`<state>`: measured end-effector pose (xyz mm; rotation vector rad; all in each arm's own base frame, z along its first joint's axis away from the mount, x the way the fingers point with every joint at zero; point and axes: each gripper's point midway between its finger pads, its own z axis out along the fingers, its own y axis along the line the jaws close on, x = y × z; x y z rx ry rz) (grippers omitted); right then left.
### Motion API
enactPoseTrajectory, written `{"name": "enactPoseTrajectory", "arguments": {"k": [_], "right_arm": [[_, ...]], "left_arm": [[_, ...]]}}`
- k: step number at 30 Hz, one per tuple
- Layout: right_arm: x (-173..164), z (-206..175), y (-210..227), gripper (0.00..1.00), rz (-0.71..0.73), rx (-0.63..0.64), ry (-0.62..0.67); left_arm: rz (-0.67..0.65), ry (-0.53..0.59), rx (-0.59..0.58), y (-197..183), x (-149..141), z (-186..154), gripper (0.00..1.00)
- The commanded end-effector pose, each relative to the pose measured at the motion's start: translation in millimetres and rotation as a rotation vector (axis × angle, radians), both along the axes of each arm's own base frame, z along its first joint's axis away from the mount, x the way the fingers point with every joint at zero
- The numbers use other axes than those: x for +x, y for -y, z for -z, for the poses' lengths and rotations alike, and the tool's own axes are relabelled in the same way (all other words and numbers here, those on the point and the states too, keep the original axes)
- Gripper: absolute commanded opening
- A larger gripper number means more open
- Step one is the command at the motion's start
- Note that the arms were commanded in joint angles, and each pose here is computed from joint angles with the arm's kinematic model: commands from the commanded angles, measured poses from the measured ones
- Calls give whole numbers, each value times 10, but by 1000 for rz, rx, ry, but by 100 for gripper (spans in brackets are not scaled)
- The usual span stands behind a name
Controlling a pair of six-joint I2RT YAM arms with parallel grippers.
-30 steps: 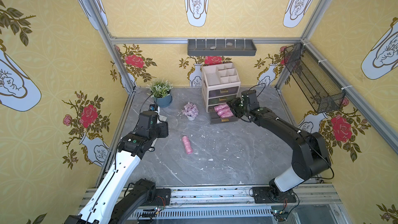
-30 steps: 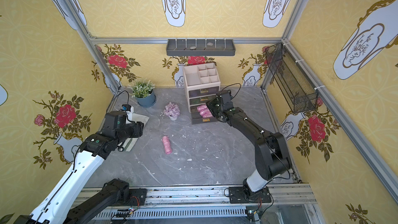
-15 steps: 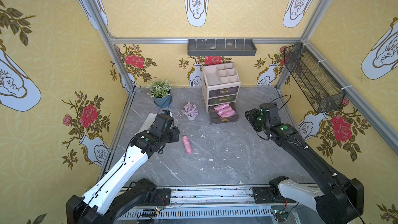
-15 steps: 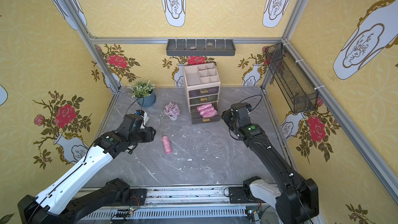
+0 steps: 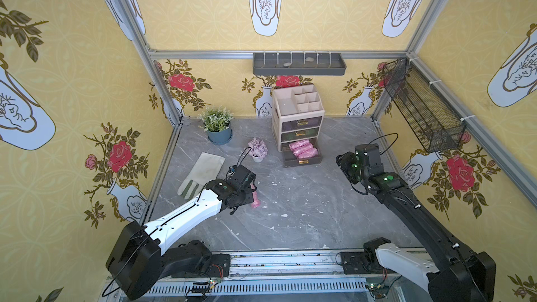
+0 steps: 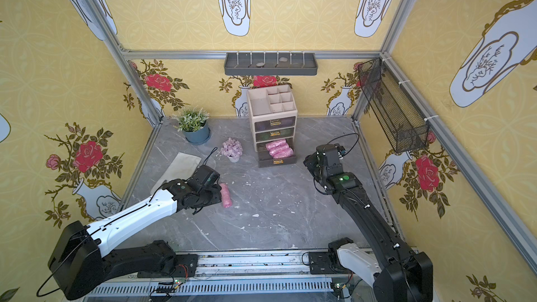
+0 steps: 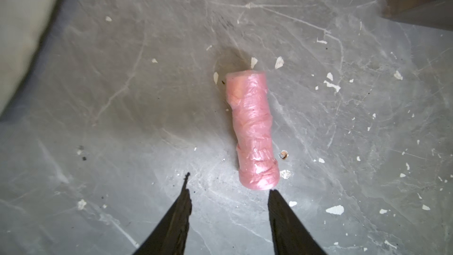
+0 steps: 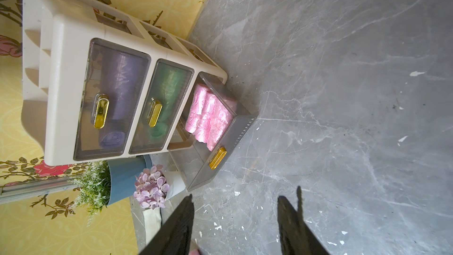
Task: Sort the rolls of trash bags by color and place them into the drawer
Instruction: Pick up the roll of trash bags from the center of the board.
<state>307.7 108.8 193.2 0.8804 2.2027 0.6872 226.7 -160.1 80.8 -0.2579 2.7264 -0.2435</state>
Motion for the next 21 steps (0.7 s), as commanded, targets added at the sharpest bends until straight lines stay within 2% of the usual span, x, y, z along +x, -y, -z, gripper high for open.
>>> {"name": "enactPoseTrajectory", "arguments": {"k": [1, 9, 21], "right_arm": [[-25, 5, 59, 56, 4, -25, -2], [-40, 37, 125, 57, 20, -33, -13], [-32, 122, 134, 57, 21, -35, -31]], "left_arm": [[-23, -1, -39, 162, 70, 97, 53], [-11, -71, -2, 247, 28, 408, 54], [8, -110, -8, 334, -33, 561, 50]]}}
